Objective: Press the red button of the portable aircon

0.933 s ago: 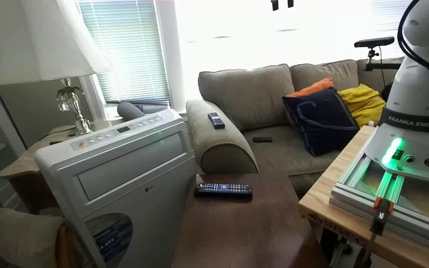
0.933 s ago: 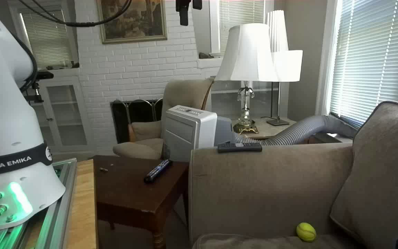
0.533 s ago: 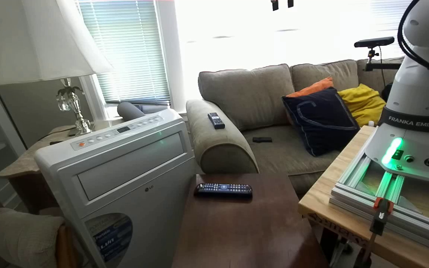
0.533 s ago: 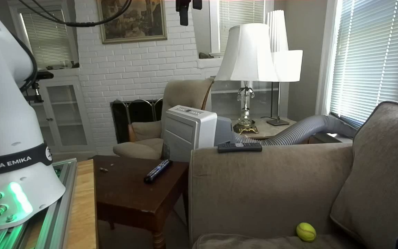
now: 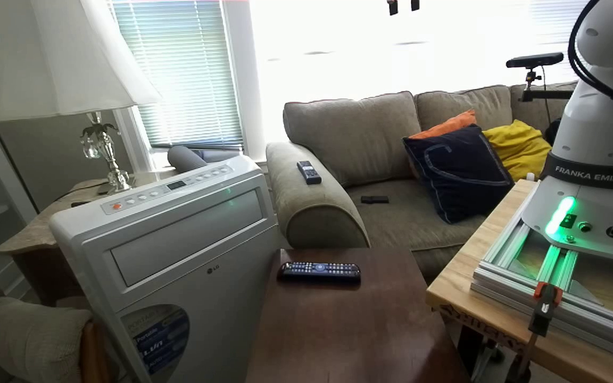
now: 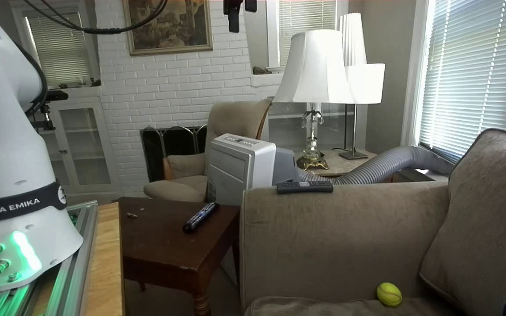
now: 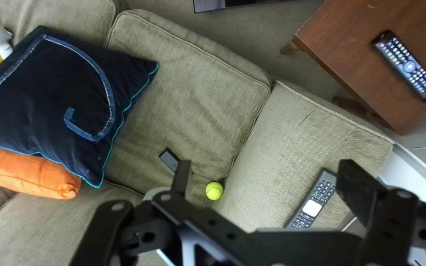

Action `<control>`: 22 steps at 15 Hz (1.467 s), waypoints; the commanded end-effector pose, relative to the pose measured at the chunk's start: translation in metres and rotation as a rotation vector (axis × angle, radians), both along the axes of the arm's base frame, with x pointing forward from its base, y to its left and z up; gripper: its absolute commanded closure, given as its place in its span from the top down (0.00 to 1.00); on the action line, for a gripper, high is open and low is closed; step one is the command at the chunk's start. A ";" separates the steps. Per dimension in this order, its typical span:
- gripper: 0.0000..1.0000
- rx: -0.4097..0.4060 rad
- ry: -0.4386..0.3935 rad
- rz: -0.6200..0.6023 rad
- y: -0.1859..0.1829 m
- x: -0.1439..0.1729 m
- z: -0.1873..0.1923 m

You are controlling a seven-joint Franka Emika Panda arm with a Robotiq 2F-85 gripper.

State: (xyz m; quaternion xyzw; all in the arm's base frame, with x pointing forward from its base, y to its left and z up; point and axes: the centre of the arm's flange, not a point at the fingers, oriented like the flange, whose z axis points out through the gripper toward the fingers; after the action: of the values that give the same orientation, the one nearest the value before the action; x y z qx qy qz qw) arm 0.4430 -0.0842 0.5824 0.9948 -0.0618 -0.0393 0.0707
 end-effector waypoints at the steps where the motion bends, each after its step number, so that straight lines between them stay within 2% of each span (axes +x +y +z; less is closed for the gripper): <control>1: 1.00 0.012 -0.032 0.022 0.010 0.008 0.002; 5: 1.00 -0.015 -0.106 0.160 0.060 0.048 0.017; 10: 1.00 -0.030 -0.237 0.370 0.161 0.117 0.031; 14: 1.00 0.003 -0.371 0.503 0.240 0.167 0.031; 17: 1.00 0.009 -0.439 0.601 0.298 0.187 0.025; 20: 1.00 -0.007 -0.451 0.735 0.348 0.190 0.015; 21: 0.97 -0.014 -0.446 0.782 0.365 0.189 0.007; 22: 0.80 -0.024 -0.442 0.826 0.380 0.186 -0.001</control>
State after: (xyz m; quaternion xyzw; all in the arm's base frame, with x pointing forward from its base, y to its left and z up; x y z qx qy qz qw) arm 0.6127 0.2580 0.5871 0.9404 0.2705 0.1972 0.0596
